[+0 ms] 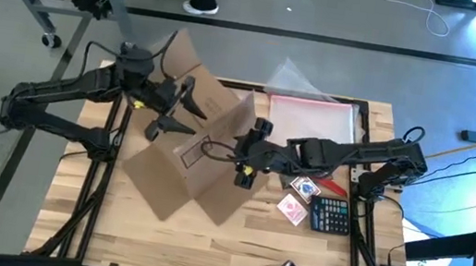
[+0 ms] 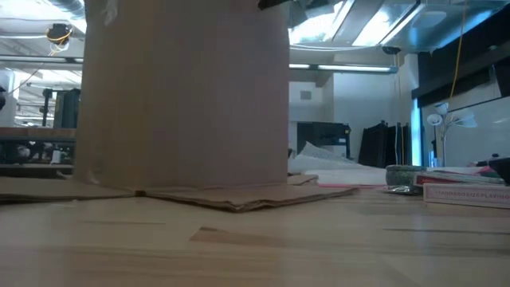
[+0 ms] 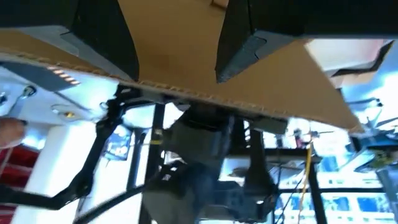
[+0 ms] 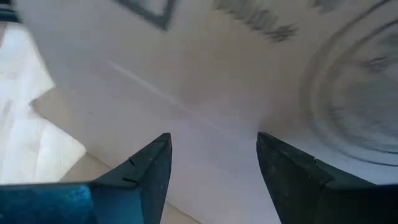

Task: Unpack boxes
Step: Break down box until it is fully flat

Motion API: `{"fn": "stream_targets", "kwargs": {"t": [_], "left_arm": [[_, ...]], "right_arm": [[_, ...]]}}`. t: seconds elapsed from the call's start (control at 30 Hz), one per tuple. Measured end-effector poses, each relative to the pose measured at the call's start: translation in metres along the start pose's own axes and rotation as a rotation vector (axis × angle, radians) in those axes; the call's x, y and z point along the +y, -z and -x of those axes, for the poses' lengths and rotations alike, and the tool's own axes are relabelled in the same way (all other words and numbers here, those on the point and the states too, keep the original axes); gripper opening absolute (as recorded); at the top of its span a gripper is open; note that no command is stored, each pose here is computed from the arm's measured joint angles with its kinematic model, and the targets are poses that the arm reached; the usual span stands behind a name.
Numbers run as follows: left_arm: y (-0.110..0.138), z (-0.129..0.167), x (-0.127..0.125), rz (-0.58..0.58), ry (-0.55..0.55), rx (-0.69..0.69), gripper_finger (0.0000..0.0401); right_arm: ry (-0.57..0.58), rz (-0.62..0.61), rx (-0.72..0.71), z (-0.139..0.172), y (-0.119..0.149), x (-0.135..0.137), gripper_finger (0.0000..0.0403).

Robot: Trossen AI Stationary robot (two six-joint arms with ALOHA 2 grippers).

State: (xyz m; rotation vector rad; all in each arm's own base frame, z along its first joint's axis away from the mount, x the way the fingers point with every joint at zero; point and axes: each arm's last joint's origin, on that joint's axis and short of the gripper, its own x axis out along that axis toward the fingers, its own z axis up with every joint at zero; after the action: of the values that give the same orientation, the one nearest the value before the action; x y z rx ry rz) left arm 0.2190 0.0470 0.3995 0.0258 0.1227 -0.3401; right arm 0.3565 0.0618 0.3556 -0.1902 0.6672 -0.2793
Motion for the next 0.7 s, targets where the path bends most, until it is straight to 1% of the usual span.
{"fn": "stream_targets", "kwargs": {"t": [0.1, 0.23, 0.33, 0.43, 0.5, 0.57, 0.7], "left_arm": [[-0.002, -0.004, -0.007, -0.003, 0.030, -0.015, 0.0209], [-0.004, -0.012, -0.013, -0.010, 0.054, -0.034, 0.0209], [-0.004, -0.022, -0.017, -0.010, 0.068, -0.039, 0.0209], [-0.002, -0.032, -0.020, -0.025, 0.068, -0.035, 0.0209], [0.001, -0.036, -0.020, -0.029, 0.063, -0.024, 0.0209], [0.002, -0.042, -0.019, -0.025, 0.060, -0.022, 0.0209], [0.004, -0.052, -0.020, -0.030, 0.075, -0.030, 0.0209]], "right_arm": [[0.004, 0.033, -0.001, 0.024, -0.012, 0.000, 0.0225], [-0.021, 0.057, -0.010, 0.060, -0.030, -0.004, 0.0225], [0.012, 0.047, -0.085, 0.085, -0.047, -0.014, 0.0225], [0.032, 0.023, -0.197, 0.106, -0.066, -0.027, 0.0225], [0.055, -0.011, -0.268, 0.111, -0.076, -0.038, 0.0225], [0.085, -0.037, -0.309, 0.108, -0.082, -0.050, 0.0225], [0.128, -0.075, -0.309, 0.090, -0.085, -0.070, 0.0225]]}}
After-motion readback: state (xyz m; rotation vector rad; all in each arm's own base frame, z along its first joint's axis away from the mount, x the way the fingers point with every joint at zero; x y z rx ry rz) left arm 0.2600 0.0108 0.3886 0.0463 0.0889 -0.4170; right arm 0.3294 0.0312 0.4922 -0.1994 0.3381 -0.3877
